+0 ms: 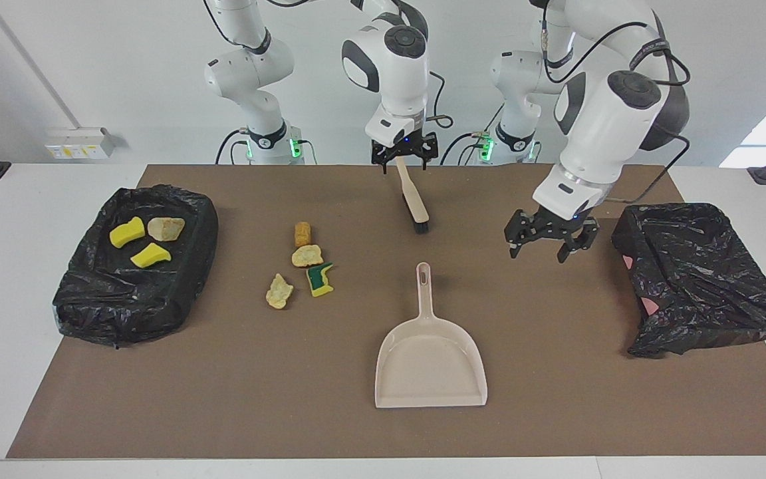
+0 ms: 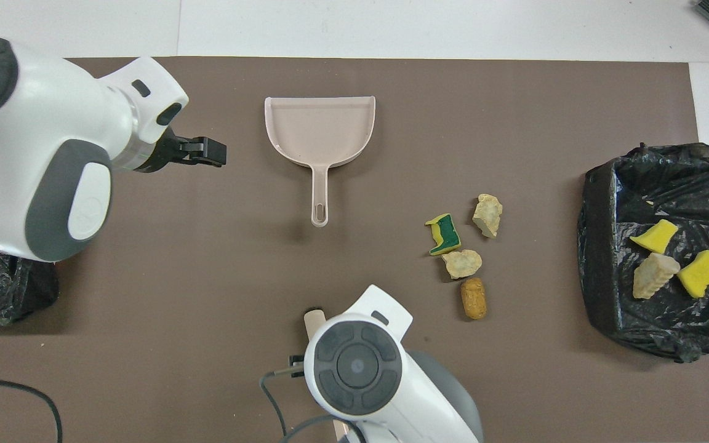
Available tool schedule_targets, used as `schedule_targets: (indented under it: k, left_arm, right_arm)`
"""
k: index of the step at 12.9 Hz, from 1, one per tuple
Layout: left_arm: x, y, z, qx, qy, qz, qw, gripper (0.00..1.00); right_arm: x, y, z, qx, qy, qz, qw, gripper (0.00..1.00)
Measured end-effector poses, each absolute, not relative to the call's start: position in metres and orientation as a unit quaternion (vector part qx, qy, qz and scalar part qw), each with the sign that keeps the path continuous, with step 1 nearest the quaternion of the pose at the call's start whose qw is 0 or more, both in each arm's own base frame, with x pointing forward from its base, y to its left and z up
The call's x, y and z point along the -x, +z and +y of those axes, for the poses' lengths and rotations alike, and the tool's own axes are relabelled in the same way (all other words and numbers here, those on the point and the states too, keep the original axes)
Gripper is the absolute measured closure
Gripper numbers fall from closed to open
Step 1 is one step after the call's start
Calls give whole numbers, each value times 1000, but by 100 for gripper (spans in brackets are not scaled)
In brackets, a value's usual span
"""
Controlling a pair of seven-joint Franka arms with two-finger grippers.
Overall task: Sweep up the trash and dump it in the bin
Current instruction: 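Grasp the dustpan handle with the left gripper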
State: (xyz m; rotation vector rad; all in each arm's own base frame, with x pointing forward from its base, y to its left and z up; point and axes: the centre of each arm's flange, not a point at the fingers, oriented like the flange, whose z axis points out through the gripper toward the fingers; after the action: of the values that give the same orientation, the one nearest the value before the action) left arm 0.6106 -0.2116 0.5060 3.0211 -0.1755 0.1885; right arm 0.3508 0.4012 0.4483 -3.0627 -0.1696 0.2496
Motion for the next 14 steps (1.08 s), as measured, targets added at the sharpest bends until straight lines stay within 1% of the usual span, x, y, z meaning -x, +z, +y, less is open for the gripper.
schedule_targets:
  k: [3, 5, 7, 8, 10, 13, 14]
  left_arm:
    - [-613, 466, -269, -994, 68, -49, 67, 0]
    - [-609, 439, -303, -994, 64, -55, 69, 0]
    - [-605, 423, -326, -994, 67, -53, 73, 0]
    - [-602, 418, -335, -994, 68, -44, 75, 0]
    - [-598, 410, -348, -994, 70, -39, 67, 0]
    - [-593, 381, -363, -996, 57, -47, 52, 0]
    - [-594, 372, -367, -996, 54, -50, 48, 0]
  right_arm:
    - [-293, 407, 398, 992, 93, -80, 30, 0]
    - [-266, 377, 404, 991, 87, -92, 41, 0]
    - [-242, 347, 410, 990, 79, -107, 43, 0]
    - [-238, 336, 411, 990, 77, -110, 44, 0]
    - [-242, 322, 413, 991, 72, -105, 49, 0]
    - [-244, 318, 414, 991, 73, -103, 49, 0]
    - [-244, 318, 414, 991, 73, -103, 49, 5]
